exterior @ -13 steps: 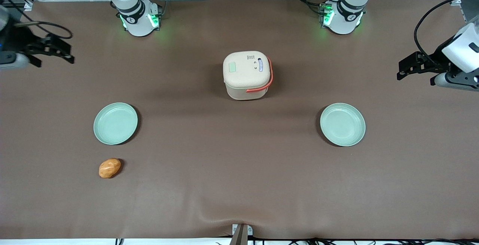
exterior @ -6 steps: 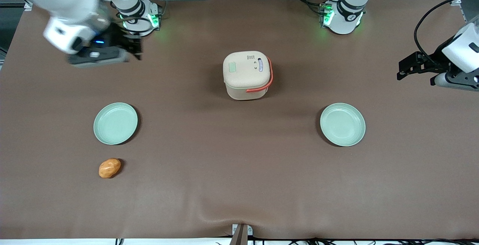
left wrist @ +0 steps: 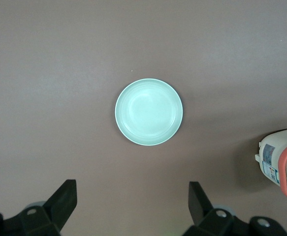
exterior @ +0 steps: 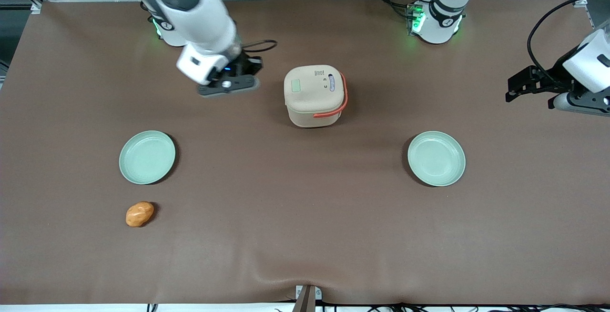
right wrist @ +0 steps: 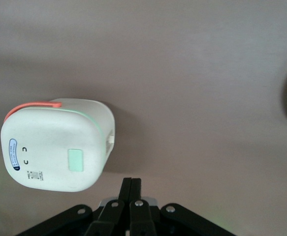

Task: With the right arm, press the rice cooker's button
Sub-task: 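Move the right gripper over the white rice cooker's lid button, then press down on the rice cooker's lid button with the right gripper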

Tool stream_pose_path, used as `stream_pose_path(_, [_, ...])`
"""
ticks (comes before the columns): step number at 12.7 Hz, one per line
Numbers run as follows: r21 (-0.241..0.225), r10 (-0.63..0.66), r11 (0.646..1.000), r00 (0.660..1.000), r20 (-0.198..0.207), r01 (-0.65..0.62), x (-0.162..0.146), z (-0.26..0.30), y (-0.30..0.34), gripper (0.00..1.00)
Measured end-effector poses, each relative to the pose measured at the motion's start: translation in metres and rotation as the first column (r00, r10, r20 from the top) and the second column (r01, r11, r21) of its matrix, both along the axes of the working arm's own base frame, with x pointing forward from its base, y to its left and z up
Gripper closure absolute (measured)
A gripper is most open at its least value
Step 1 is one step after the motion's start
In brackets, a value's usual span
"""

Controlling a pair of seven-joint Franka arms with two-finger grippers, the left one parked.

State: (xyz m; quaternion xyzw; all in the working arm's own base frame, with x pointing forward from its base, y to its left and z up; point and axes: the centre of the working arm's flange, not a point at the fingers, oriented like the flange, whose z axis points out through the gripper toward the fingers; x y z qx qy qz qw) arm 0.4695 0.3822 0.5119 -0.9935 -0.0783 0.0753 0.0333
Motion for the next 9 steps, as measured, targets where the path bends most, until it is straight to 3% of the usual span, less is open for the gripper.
stream_pose_path(3, [-0.016,-0.087,0.996,0.996,-0.006,0.087,-0.019,-0.036,0.050,0.99])
stream_pose_path(6, [-0.015,-0.081,0.997,0.997,0.007,0.081,-0.044,-0.071,0.093,0.99])
stream_pose_path(9, [-0.052,-0.064,0.997,0.998,0.029,0.065,-0.056,-0.092,0.103,0.99])
